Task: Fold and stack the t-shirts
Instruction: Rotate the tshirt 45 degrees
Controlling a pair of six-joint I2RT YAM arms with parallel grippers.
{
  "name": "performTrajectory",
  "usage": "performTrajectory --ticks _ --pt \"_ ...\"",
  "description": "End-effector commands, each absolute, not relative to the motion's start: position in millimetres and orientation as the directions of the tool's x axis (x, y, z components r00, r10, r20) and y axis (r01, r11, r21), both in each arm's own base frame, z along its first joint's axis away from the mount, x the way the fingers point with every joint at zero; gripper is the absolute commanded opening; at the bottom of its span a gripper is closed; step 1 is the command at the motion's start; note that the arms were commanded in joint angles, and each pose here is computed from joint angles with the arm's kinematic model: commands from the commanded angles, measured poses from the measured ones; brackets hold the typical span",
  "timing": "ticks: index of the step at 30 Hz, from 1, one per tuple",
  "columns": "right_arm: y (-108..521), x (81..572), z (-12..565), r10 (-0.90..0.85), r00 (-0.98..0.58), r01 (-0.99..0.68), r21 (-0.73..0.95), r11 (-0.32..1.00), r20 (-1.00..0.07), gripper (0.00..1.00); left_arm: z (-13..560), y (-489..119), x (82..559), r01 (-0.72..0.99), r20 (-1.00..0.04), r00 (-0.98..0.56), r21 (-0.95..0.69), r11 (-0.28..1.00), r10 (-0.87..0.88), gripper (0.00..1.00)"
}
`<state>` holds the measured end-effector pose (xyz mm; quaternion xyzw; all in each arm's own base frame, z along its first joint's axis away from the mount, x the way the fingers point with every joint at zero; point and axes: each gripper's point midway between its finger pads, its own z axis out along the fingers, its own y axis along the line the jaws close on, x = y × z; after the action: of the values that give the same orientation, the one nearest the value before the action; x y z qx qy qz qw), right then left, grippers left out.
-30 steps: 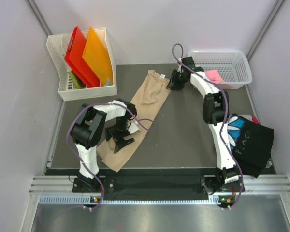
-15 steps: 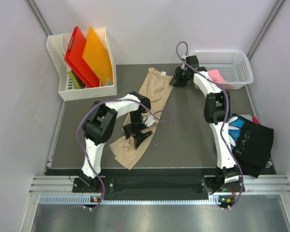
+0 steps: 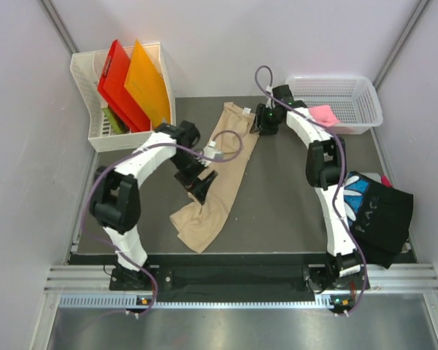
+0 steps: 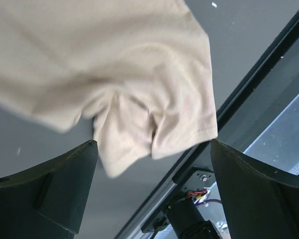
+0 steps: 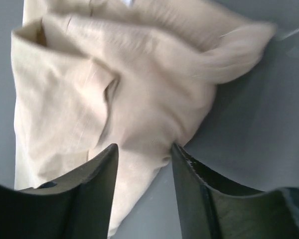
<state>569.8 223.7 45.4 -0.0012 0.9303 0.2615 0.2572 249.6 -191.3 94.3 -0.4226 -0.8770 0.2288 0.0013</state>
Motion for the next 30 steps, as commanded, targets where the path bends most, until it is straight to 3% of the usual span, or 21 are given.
performTrajectory --ticks 1,9,13,15,20,25,30 --pt "249.4 537.8 103.9 0.038 -0.854 -0.232 0.445 0.865 -0.518 0.50 126.5 -159.9 229.9 0.691 -0.219 -0.698 -0.455 0.562 0.682 0.99" --pt "248.2 493.5 168.1 -0.050 -0.812 -0.282 0.315 0.906 -0.581 0.62 141.1 -70.5 224.0 0.558 -0.212 -0.830 -0.360 0.748 0.516 0.99" --pt "252.7 443.2 189.2 -0.110 -0.809 -0.319 0.275 0.907 -0.578 0.61 140.7 -28.9 228.5 0.494 -0.225 -0.867 -0.262 0.829 0.445 0.99" --pt "260.9 426.7 194.9 -0.122 -0.801 -0.343 0.283 0.896 -0.586 0.59 144.2 -38.5 228.5 0.516 -0.264 -0.853 -0.299 0.802 0.450 0.99" --pt "280.0 402.3 147.6 -0.134 -0.874 -0.322 0.350 0.880 -0.466 0.54 151.2 -101.9 235.2 0.643 -0.337 -0.766 -0.393 0.658 0.547 0.99" --pt "315.6 400.1 114.5 -0.145 -0.908 -0.320 0.427 0.846 -0.393 0.52 128.4 -142.1 223.7 0.694 -0.312 -0.710 -0.463 0.551 0.632 0.99" --pt "346.8 405.7 92.4 -0.123 -0.931 -0.294 0.507 0.810 -0.344 0.51 103.4 -144.2 208.0 0.656 -0.243 -0.725 -0.527 0.541 0.644 0.99"
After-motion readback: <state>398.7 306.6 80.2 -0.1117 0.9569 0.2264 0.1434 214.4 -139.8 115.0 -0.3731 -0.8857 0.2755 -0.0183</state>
